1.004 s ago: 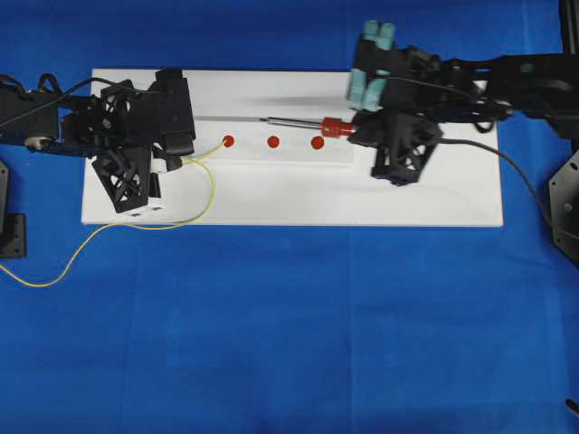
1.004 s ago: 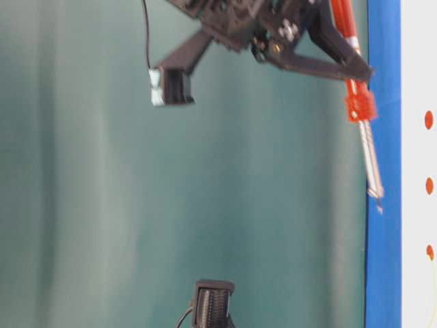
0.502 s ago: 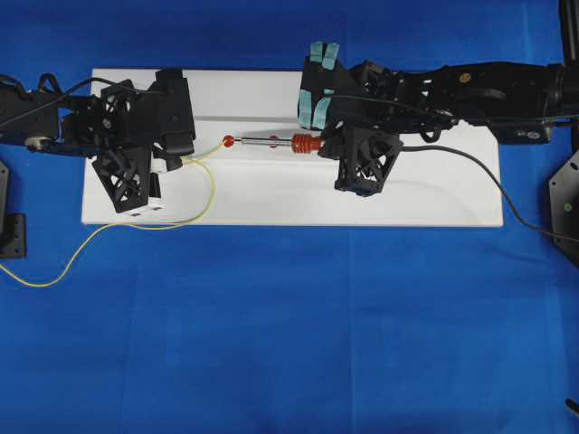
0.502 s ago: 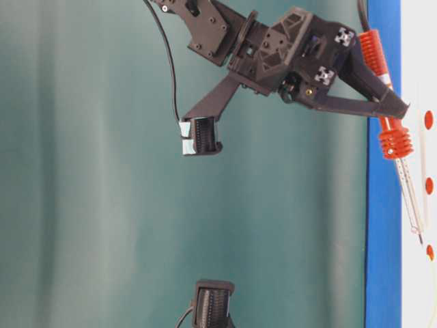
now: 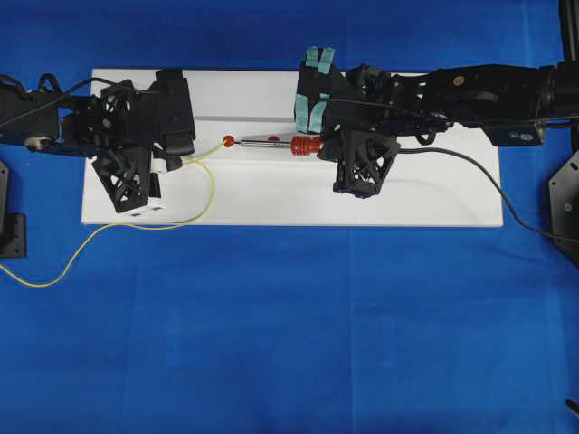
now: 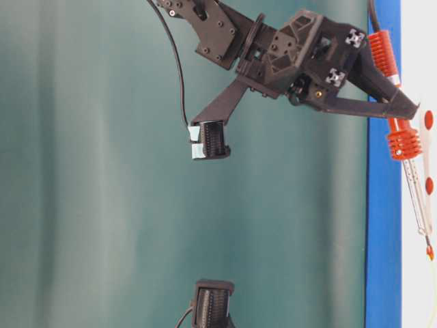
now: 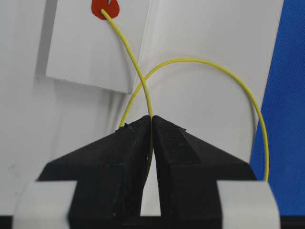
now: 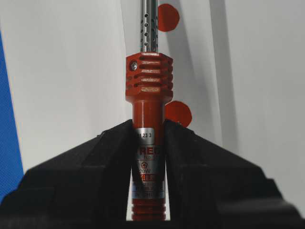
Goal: Touch the tip of the soldering iron to the tip of the solder at the mark.
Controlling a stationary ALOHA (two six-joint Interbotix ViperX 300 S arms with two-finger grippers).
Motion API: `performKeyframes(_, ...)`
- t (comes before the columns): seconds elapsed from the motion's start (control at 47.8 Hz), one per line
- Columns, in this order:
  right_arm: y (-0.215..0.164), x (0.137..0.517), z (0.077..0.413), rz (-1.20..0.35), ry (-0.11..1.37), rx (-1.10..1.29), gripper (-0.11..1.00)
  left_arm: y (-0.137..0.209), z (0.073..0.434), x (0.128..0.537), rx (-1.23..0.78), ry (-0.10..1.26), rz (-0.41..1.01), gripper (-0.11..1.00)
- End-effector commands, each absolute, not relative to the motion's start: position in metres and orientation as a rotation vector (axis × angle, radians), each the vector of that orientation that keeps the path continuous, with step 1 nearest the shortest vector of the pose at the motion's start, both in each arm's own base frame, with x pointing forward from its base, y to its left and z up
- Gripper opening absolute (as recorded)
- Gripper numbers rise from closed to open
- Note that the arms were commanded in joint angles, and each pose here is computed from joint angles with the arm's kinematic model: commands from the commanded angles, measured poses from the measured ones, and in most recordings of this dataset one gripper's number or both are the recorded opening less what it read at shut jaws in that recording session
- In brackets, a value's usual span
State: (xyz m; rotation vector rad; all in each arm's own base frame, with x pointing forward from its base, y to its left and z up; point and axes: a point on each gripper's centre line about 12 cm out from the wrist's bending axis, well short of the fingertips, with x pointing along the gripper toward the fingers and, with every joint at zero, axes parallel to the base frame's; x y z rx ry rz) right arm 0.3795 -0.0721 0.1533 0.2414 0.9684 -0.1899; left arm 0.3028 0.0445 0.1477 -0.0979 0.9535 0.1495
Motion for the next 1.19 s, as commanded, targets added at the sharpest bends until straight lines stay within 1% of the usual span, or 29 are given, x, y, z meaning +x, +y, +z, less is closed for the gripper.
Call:
performKeyframes(0.0,-0.0745,0.3868,0.1667,-0.19,0.923,0.232,0.06,0.0469,0.1569,0.3087,-0.095,0.92,0.153,0.02)
performKeyframes(1.171,-0.0747,0.387,0.167,-0.189,0.924,0.229,0.06,0.047,0.1577,0.3128,-0.093,0.929,0.151,0.02)
